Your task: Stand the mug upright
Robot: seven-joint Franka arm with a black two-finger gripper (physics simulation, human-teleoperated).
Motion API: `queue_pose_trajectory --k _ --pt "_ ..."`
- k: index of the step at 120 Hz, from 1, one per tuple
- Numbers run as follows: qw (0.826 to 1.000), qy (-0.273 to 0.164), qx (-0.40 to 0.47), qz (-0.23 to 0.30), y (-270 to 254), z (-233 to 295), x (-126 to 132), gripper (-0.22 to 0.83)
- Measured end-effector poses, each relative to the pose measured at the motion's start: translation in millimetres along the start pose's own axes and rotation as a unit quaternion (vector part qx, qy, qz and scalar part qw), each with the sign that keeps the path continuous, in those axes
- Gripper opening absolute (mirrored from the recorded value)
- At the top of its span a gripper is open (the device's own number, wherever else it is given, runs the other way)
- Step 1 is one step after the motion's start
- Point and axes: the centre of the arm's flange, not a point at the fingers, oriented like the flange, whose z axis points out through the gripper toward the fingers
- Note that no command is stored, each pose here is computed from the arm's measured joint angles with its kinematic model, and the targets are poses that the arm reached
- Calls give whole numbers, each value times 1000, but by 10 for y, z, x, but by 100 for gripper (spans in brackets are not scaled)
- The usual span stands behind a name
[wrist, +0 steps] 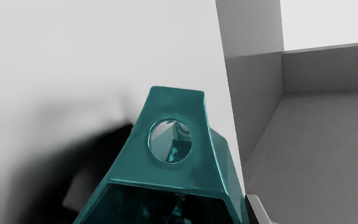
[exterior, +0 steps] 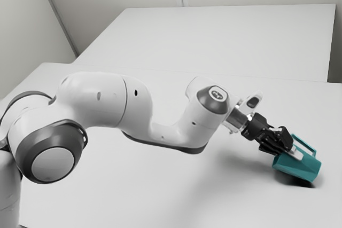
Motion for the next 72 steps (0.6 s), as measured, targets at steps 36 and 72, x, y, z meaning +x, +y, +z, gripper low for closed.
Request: queue_pose_trajectory --k 36,72 --pt "997 8 54 52 330 -712 7 -15" --pt "967 -27 222 122 390 -1614 -5 -16"
